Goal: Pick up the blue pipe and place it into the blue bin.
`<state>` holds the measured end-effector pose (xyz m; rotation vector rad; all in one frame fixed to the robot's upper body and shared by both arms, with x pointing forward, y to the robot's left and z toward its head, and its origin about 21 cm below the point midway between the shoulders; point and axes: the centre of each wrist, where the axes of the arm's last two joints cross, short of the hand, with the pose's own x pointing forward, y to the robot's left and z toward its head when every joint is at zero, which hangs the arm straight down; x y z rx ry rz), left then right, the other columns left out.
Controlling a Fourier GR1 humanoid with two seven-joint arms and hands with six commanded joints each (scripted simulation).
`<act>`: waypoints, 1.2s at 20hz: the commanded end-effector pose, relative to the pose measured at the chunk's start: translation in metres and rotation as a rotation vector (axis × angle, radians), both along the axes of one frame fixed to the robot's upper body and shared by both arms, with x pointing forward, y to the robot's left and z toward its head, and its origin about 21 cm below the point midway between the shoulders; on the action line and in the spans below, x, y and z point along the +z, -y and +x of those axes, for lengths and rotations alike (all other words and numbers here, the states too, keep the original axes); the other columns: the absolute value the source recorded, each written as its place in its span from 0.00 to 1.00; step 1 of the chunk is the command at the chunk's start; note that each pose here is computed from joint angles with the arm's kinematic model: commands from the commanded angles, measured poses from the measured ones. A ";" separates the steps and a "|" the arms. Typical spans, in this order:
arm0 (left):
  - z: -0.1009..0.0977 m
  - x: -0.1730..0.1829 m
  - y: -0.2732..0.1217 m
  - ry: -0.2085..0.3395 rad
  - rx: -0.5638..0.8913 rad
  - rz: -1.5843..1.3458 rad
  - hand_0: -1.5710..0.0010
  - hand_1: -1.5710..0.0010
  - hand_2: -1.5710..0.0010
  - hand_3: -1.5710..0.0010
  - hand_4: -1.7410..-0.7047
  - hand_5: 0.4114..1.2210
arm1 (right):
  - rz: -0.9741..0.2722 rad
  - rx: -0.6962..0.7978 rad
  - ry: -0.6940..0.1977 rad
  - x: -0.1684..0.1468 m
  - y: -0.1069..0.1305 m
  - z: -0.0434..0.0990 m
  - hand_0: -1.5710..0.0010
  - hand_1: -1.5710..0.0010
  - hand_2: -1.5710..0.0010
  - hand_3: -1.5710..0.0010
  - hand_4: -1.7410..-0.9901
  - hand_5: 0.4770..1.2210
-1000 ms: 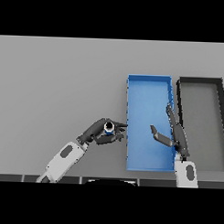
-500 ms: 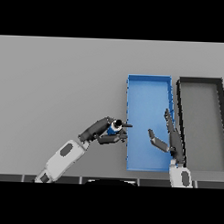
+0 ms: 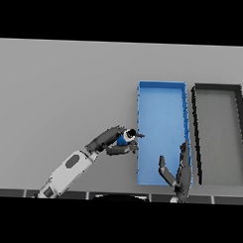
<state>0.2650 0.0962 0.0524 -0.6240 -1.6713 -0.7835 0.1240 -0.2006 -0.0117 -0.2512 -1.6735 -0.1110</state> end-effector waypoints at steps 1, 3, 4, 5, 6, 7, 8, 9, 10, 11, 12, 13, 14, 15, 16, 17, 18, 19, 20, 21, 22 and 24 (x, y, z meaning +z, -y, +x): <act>0.001 0.001 0.003 -0.007 0.002 0.006 0.00 0.00 0.00 0.08 0.01 1.00 | 0.043 0.045 0.033 0.009 0.003 0.001 1.00 1.00 1.00 1.00 0.72 0.17; -0.003 -0.001 0.001 -0.002 -0.005 0.004 0.00 0.00 0.00 0.08 0.01 1.00 | 0.082 0.130 0.056 0.027 0.013 0.001 1.00 1.00 1.00 1.00 0.72 0.13; -0.004 -0.001 0.001 -0.005 -0.006 0.008 0.00 0.00 0.00 0.08 0.01 1.00 | 0.068 0.190 0.079 0.041 0.020 0.004 1.00 1.00 1.00 1.00 0.70 0.11; -0.004 0.000 -0.001 -0.001 0.004 0.011 0.00 0.00 0.00 0.08 0.01 1.00 | 0.062 0.247 0.082 0.052 0.020 0.007 1.00 1.00 1.00 1.00 0.68 0.10; -0.002 -0.001 -0.002 0.002 0.002 0.020 0.00 0.00 0.00 0.08 0.01 1.00 | 0.045 0.304 0.037 0.059 0.021 0.010 1.00 1.00 1.00 1.00 0.65 0.07; -0.003 -0.003 0.002 -0.007 0.002 0.024 0.00 0.00 0.00 0.08 0.01 1.00 | 0.033 0.357 -0.007 0.065 0.016 0.013 1.00 1.00 1.00 1.00 0.64 0.06; -0.004 -0.003 0.005 -0.010 -0.004 0.017 0.00 0.00 0.00 0.08 0.01 1.00 | 0.010 0.400 -0.036 0.068 0.015 0.016 1.00 1.00 1.00 1.00 0.62 0.06; -0.002 -0.004 0.003 -0.013 -0.002 0.016 0.00 0.00 0.00 0.08 0.01 1.00 | -0.012 0.446 -0.035 0.074 0.013 0.026 1.00 1.00 1.00 1.00 0.61 0.06; 0.000 -0.004 0.001 -0.001 0.000 0.016 0.00 0.00 0.00 0.08 0.01 1.00 | -0.021 0.494 -0.013 0.083 0.006 0.033 1.00 1.00 1.00 1.00 0.59 0.06; 0.000 -0.002 0.004 -0.002 -0.007 0.021 0.00 0.00 0.00 0.08 0.01 1.00 | -0.031 0.535 -0.015 0.091 0.000 0.036 1.00 1.00 1.00 1.00 0.58 0.06; -0.001 -0.003 0.005 -0.006 -0.003 0.022 0.00 0.00 0.00 0.08 0.01 1.00 | -0.057 0.568 -0.018 0.095 0.000 0.040 1.00 1.00 1.00 1.00 0.59 0.06; 0.001 -0.006 0.005 -0.008 0.003 0.036 0.00 0.00 0.00 0.09 0.01 1.00 | -0.070 0.604 -0.009 0.102 -0.005 0.044 1.00 1.00 1.00 1.00 0.59 0.06; 0.004 -0.003 0.003 0.006 0.005 0.040 0.00 0.00 0.00 0.09 0.01 1.00 | -0.075 0.637 0.001 0.109 -0.010 0.048 1.00 1.00 1.00 1.00 0.59 0.06; 0.002 -0.003 0.003 0.011 -0.010 0.032 0.00 0.00 0.00 0.09 0.01 1.00 | -0.099 0.672 0.007 0.116 -0.011 0.055 1.00 1.00 1.00 1.00 0.59 0.07; 0.002 -0.003 0.000 0.009 -0.010 0.033 0.00 0.00 0.00 0.09 0.01 1.00 | -0.119 0.697 0.022 0.122 -0.013 0.062 1.00 1.00 1.00 1.00 0.59 0.07; 0.003 -0.003 0.003 0.006 -0.016 0.025 0.00 0.00 0.00 0.09 0.01 1.00 | -0.145 0.730 0.031 0.124 -0.017 0.067 1.00 1.00 1.00 1.00 0.58 0.07; 0.002 -0.002 0.006 0.005 -0.022 0.018 0.00 0.00 0.00 0.09 0.01 1.00 | -0.159 0.754 0.036 0.131 -0.023 0.072 1.00 1.00 1.00 1.00 0.58 0.07; 0.003 -0.003 0.006 -0.003 -0.018 0.019 0.00 0.00 0.00 0.09 0.01 1.00 | -0.170 0.784 0.032 0.131 -0.025 0.075 1.00 1.00 1.00 1.00 0.59 0.07; 0.006 0.000 0.003 0.002 -0.018 0.011 0.00 0.00 0.00 0.08 0.01 1.00 | -0.180 0.805 0.049 0.136 -0.029 0.080 1.00 1.00 1.00 1.00 0.61 0.07; 0.006 -0.002 0.004 0.012 -0.027 0.001 0.00 0.00 0.00 0.08 0.01 1.00 | -0.185 0.836 0.079 0.144 -0.036 0.083 1.00 1.00 1.00 1.00 0.63 0.07; 0.006 -0.004 0.005 0.011 -0.032 -0.004 0.00 0.00 0.00 0.07 0.01 1.00 | -0.182 0.864 0.090 0.149 -0.044 0.087 1.00 1.00 1.00 1.00 0.64 0.07; 0.007 -0.005 0.006 0.008 -0.042 -0.025 0.00 0.00 0.00 0.05 0.01 1.00 | -0.196 0.885 0.106 0.159 -0.052 0.093 1.00 1.00 1.00 1.00 0.67 0.07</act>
